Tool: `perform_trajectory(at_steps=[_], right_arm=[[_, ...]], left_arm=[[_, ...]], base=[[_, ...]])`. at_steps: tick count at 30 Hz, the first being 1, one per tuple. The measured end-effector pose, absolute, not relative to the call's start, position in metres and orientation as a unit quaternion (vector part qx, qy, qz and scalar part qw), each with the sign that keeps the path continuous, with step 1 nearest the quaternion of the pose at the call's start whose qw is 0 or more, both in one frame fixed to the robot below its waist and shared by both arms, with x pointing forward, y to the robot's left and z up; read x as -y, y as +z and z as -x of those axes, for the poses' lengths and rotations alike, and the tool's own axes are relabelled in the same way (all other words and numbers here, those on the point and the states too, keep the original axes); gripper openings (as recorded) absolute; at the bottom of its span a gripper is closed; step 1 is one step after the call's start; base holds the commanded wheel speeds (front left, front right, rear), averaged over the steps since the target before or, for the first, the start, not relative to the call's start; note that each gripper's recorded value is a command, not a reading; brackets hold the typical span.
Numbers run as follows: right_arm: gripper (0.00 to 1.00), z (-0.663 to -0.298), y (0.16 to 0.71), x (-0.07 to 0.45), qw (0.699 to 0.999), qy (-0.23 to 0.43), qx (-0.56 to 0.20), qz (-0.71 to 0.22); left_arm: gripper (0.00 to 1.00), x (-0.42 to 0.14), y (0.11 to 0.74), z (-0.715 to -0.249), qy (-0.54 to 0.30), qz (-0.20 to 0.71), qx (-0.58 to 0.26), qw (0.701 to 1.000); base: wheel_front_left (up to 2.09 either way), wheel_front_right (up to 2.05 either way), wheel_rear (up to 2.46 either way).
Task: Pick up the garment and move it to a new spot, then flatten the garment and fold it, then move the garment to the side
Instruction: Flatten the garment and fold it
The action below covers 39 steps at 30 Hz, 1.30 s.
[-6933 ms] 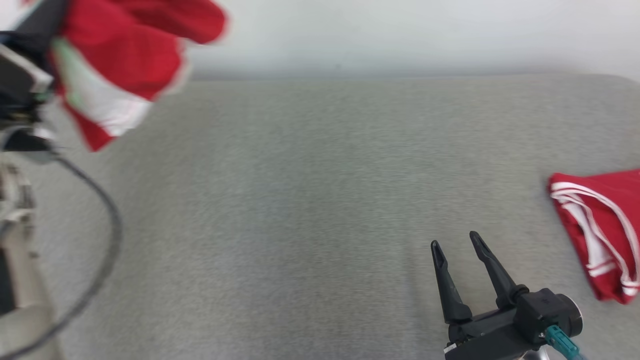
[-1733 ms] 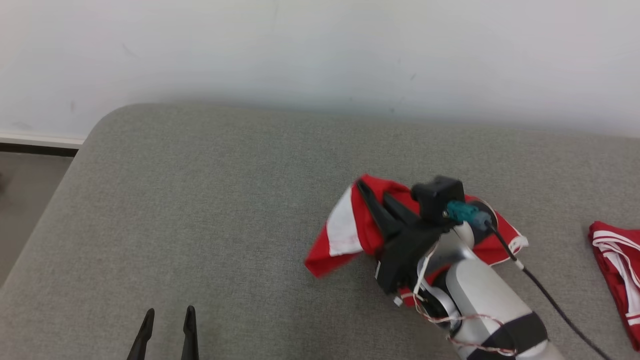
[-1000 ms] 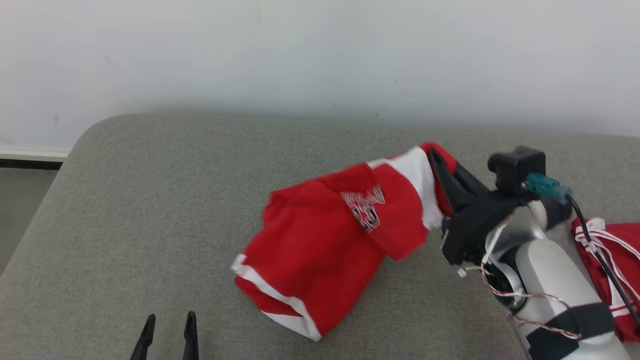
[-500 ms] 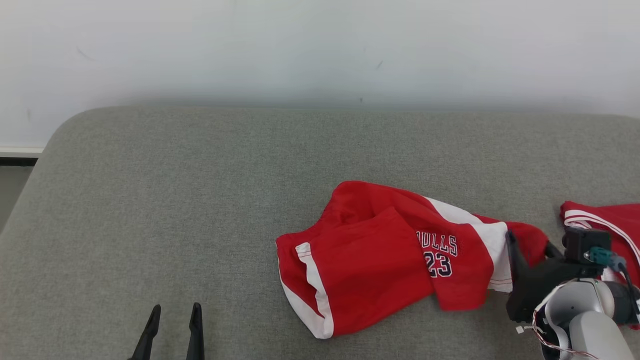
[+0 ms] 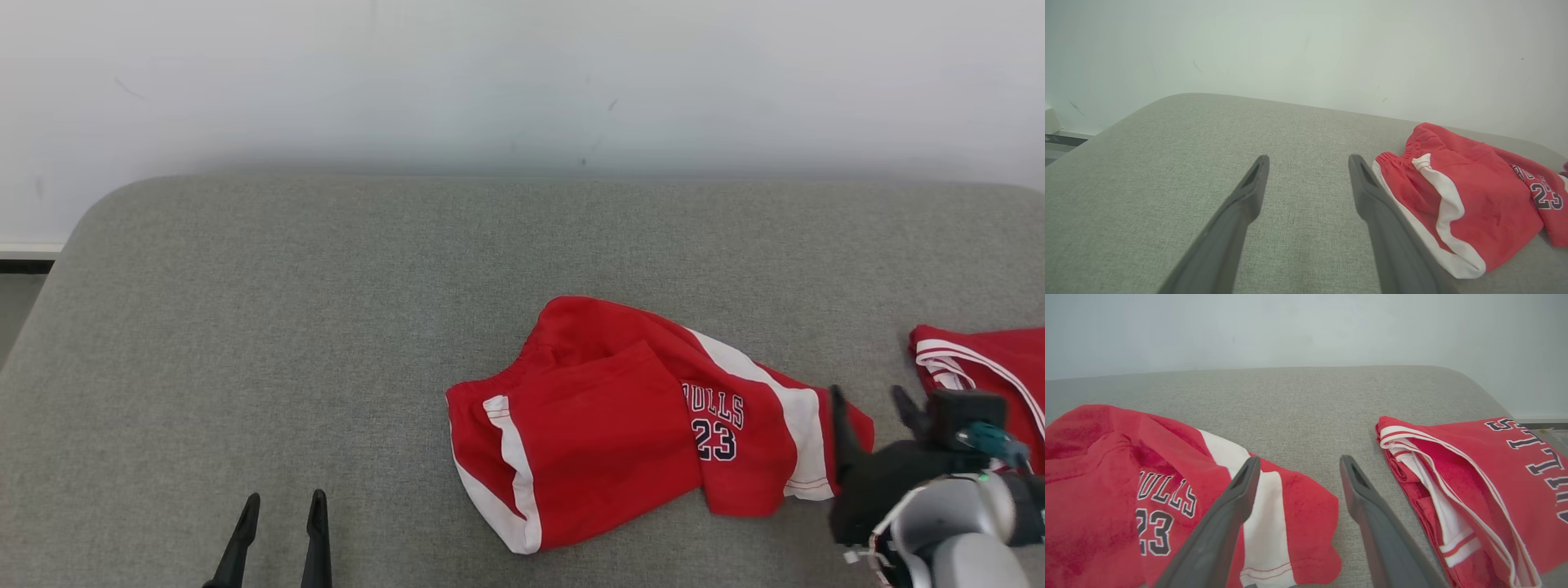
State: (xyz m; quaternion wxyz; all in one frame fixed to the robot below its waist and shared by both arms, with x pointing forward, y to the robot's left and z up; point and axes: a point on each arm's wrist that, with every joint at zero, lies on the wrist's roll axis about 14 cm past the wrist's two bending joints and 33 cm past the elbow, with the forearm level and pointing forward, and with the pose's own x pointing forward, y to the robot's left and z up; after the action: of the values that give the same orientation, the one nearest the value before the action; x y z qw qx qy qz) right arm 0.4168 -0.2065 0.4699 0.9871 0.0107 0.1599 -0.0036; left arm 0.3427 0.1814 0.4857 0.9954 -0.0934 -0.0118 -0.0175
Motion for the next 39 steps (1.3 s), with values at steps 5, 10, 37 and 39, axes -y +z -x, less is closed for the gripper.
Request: perform_trajectory(at_steps=[5, 10, 37, 39], right_arm=[[1.00, -0.423, 0.485, 0.144, 0.984, 0.087, -0.152, 0.018], [1.00, -0.420, 0.489, 0.059, 0.963, 0.210, -0.159, 0.048], [0.24, -0.415, 0.433, -0.031, 0.896, 0.344, -0.220, 0.174], [0.00, -0.416, 0.432, -0.027, 0.899, 0.337, -0.221, 0.170]], left_arm=[[1.00, -0.182, 0.485, -0.343, -0.016, 0.094, 0.011, 0.995], [1.00, -0.184, 0.485, -0.340, -0.011, 0.097, 0.011, 0.995], [1.00, -0.214, 0.479, -0.316, 0.045, 0.098, 0.004, 0.994], [1.00, -0.214, 0.479, -0.316, 0.045, 0.098, 0.004, 0.994]], base=[[0.00, 0.00, 0.00], [0.00, 0.00, 0.00], [0.00, 0.00, 0.00], [0.00, 0.00, 0.00]])
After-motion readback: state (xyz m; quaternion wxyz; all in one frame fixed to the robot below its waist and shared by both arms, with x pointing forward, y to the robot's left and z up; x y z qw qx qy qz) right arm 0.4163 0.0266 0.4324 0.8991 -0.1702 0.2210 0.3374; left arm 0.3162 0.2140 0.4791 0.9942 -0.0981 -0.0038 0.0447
